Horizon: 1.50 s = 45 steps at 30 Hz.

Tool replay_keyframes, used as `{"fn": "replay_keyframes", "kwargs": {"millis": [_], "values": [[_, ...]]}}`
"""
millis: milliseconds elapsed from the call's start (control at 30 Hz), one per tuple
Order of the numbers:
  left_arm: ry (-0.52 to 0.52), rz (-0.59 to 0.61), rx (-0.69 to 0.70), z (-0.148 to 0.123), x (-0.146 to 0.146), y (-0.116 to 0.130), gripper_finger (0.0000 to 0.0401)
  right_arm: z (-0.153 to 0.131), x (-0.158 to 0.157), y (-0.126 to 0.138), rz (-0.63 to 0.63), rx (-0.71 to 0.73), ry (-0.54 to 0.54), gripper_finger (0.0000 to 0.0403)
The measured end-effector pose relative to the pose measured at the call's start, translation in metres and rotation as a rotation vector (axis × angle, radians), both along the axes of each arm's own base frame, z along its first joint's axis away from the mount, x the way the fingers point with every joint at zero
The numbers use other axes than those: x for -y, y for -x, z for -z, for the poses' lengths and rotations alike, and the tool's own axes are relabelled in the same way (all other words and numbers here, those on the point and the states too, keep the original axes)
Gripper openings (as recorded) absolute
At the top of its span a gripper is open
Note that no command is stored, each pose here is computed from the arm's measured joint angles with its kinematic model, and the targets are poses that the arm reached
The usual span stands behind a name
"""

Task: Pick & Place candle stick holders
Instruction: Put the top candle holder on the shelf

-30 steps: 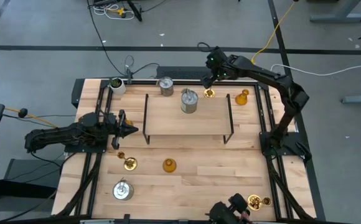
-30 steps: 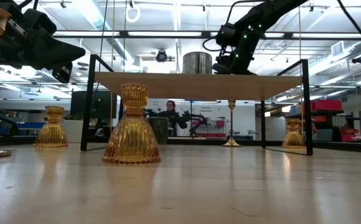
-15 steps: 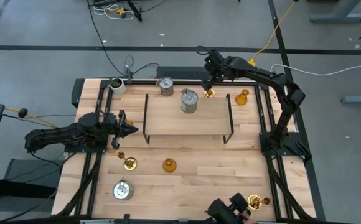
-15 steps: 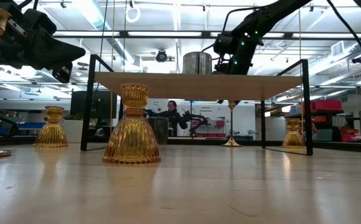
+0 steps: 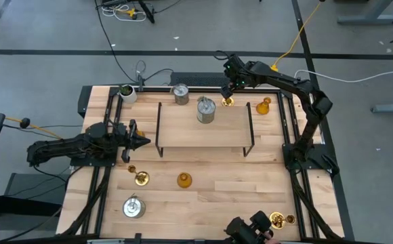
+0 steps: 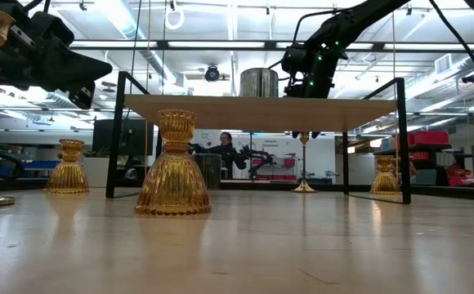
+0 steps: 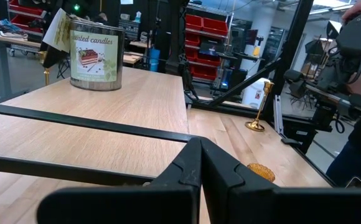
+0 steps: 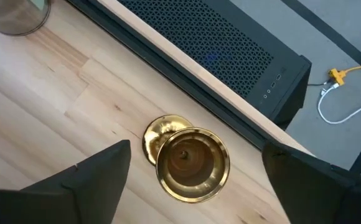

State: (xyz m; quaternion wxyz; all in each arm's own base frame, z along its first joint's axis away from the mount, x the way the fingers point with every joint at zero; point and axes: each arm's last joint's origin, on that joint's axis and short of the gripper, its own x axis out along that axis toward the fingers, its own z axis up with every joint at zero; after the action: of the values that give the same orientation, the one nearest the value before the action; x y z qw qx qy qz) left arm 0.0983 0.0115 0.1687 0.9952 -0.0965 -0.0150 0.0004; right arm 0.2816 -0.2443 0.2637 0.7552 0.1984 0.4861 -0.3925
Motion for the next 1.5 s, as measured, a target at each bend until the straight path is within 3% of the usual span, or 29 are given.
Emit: {"fn": "replay_keyframes", "kwargs": {"millis": [500,1500], "values": [[0.000,0.000,0.000,0.0001,0.0000,0.0000,0.0007,-0.0001,0.0000,0.0000,0.000,0.000,0.001,0.0270],[0.000,0.000,0.000,0.0001,0.0000,0.0000,0.0007,-0.0003,0.0001,-0.0003,-0.024,-0.007,0.010,0.0164]]}}
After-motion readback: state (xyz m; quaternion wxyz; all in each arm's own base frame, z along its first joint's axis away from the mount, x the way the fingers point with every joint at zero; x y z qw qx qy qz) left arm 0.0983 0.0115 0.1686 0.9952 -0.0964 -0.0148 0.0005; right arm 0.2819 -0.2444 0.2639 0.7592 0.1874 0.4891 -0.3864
